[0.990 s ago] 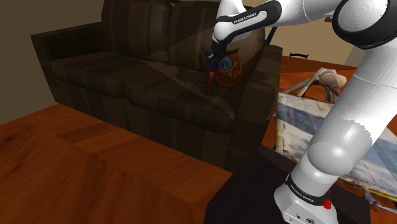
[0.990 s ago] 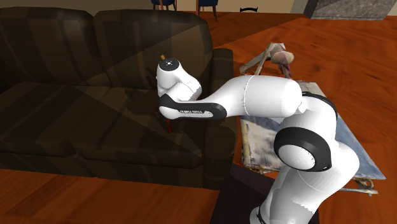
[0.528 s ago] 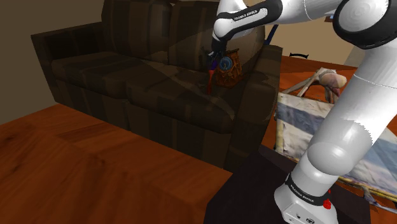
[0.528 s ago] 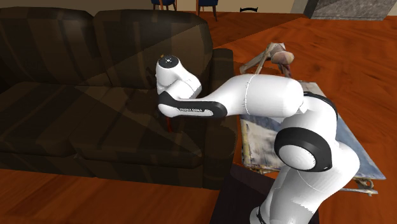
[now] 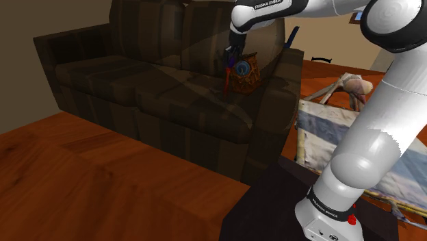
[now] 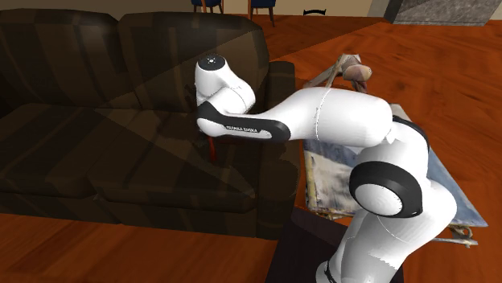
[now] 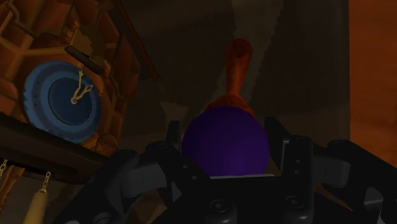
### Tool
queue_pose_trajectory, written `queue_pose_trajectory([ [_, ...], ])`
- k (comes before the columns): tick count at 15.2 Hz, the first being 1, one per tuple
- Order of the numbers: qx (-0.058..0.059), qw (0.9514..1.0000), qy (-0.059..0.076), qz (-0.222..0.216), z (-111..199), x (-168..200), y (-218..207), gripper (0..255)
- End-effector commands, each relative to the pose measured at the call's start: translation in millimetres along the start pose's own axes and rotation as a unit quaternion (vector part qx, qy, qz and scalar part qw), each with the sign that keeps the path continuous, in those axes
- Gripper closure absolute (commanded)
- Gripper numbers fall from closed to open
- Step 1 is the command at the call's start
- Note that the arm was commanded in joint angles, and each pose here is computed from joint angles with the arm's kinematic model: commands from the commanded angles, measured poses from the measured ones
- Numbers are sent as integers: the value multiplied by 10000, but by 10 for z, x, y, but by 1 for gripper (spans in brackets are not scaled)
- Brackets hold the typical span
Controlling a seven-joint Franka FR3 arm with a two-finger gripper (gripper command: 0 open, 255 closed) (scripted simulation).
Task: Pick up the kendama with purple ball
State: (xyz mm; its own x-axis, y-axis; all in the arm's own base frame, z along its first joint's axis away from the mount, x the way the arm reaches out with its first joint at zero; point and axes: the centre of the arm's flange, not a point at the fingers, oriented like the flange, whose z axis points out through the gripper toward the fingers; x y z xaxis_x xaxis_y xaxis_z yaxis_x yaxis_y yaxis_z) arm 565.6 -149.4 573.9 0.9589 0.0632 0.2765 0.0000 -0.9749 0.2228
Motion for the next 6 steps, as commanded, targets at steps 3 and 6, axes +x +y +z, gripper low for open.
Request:
queue_pose_trajectory([
  [3, 0, 10000, -2, 0, -197, 61, 38, 255],
  [6, 0, 10000, -2, 0, -254, 78, 51, 255],
])
